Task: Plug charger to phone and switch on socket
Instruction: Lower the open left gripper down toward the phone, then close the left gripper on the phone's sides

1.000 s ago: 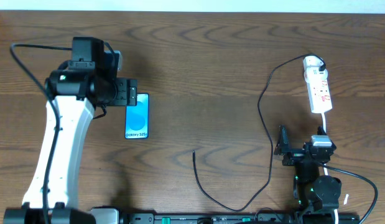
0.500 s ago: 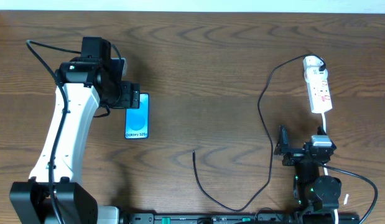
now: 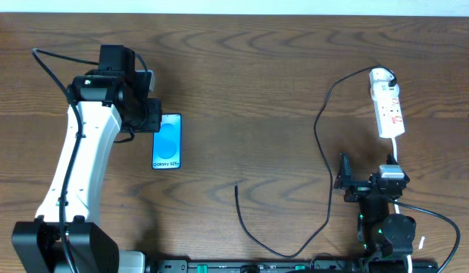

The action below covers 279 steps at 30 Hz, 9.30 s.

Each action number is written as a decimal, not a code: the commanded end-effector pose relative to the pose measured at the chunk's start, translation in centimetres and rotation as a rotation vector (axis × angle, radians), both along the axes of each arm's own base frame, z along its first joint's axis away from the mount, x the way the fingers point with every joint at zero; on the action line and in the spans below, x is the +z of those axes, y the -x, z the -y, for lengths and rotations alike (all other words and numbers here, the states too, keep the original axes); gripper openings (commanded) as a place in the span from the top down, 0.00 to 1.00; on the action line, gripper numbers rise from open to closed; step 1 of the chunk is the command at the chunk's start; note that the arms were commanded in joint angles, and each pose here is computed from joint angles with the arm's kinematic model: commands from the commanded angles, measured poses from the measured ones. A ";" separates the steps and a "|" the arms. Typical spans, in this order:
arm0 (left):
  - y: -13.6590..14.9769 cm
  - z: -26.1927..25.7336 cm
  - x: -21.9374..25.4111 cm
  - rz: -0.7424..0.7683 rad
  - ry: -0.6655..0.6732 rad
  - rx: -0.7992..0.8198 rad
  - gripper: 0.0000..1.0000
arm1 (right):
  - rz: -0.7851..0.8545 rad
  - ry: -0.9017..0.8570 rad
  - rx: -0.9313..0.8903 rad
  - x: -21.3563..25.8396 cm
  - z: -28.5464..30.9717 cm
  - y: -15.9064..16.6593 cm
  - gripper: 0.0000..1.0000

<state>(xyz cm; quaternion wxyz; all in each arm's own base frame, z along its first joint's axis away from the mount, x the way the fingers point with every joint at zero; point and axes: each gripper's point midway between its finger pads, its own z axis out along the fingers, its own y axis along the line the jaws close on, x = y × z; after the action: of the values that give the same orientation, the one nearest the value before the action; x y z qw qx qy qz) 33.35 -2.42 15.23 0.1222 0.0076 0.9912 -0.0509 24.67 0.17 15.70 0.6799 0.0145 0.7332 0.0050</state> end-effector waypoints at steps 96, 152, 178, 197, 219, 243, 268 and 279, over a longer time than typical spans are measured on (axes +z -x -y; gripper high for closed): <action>-2.6 1.9 -9.6 -0.160 -0.113 0.024 0.00 | 0.005 0.018 0.004 0.1 -0.1 0.0 0.01; -1.3 1.6 -12.6 -0.172 -0.116 0.051 0.01 | 0.004 0.018 0.004 0.0 -0.1 0.0 0.01; -0.8 1.5 -14.2 -0.168 -0.115 0.051 0.01 | 0.004 0.018 0.004 0.0 -0.1 0.0 0.01; -1.4 1.6 -14.6 -0.132 -0.110 0.053 0.01 | 0.004 0.018 0.004 0.0 -0.1 0.0 0.01; -0.8 1.3 -15.9 -0.125 -0.121 0.055 0.01 | 0.004 0.018 0.004 0.0 -0.1 0.0 0.01; -0.8 1.2 -16.2 -0.121 -0.124 0.056 0.01 | 0.004 0.018 0.004 0.0 -0.1 0.0 0.01; -0.7 1.2 -16.2 -0.124 -0.124 0.056 0.01 | 0.004 0.018 0.004 0.0 -0.1 0.0 0.01; -0.7 1.2 -16.2 -0.123 -0.124 0.056 0.01 | 0.004 0.018 0.004 0.0 -0.1 0.0 0.01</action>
<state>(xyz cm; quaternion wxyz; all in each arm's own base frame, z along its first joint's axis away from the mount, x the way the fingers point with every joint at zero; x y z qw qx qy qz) 34.68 -4.01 -0.21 0.0743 -0.0108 0.9972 0.0050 24.67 0.17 15.70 0.6799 0.0145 0.7332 0.0050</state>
